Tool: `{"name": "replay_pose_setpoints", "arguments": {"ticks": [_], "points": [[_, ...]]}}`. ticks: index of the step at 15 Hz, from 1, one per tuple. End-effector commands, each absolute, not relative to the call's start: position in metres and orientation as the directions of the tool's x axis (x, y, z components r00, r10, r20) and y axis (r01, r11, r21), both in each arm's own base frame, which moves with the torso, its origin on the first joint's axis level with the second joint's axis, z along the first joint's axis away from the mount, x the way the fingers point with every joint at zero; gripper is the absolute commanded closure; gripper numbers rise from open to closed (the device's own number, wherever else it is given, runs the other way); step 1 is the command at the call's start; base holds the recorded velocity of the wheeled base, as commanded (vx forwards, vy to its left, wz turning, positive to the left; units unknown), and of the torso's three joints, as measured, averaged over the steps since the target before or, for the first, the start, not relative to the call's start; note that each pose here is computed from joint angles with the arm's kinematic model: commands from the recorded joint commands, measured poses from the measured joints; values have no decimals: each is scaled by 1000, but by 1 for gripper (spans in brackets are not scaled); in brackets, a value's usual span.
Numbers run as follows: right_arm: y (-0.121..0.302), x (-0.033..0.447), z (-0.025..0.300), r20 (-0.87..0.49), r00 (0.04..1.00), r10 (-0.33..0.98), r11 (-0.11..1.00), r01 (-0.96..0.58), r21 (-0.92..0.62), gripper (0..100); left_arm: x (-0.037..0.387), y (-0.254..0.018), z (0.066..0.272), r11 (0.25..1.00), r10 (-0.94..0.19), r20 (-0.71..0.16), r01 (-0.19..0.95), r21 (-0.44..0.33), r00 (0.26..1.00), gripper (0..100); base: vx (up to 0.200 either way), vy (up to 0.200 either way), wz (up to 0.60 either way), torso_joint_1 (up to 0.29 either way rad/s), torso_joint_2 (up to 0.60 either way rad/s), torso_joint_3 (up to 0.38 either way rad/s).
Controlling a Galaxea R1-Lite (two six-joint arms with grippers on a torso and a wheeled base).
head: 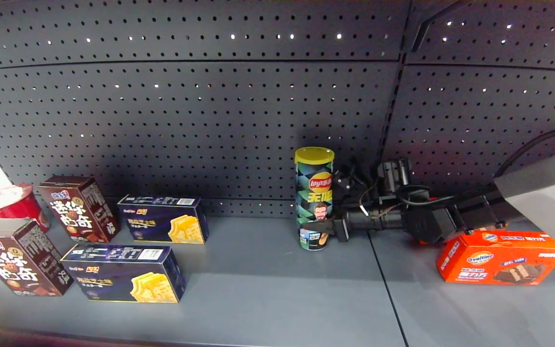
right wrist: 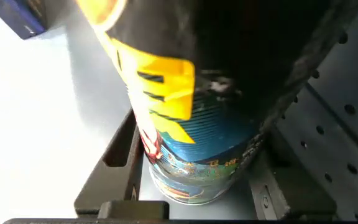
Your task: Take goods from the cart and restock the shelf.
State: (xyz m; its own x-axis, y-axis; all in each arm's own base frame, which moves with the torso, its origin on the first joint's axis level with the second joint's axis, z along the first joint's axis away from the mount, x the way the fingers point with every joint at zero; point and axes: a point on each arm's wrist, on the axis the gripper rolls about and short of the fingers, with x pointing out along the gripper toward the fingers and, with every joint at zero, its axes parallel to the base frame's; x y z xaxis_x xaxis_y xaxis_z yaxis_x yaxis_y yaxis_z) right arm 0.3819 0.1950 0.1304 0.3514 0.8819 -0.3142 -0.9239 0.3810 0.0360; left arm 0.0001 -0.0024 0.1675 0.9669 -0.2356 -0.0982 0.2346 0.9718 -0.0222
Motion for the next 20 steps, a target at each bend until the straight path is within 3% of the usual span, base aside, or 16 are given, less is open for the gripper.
{"name": "replay_pose_setpoints", "arguments": {"ticks": [1,6,9,13,20], "points": [[192,360,155,-294,377,878,396,-918,3,100,-2,-2,165,972,-235,-94,234,-22,967,100,0,0,0,0,0,0],[193,301,197,-223,468,855,483,-876,13,100,-4,-2,154,972,-235,-101,234,-23,967,100,0,0,0,0,0,0],[185,250,210,-209,441,873,452,-892,2,100,-6,-2,148,972,-233,-107,232,-23,967,100,0,0,0,0,0,0],[174,204,200,-175,458,871,468,-884,15,100,-5,-2,143,973,-232,-117,230,-24,966,100,0,0,0,0,0,0],[146,173,163,-223,460,859,482,-875,50,100,-9,-1,139,978,-206,-102,206,-18,973,100,0,0,0,0,0,0]]}}
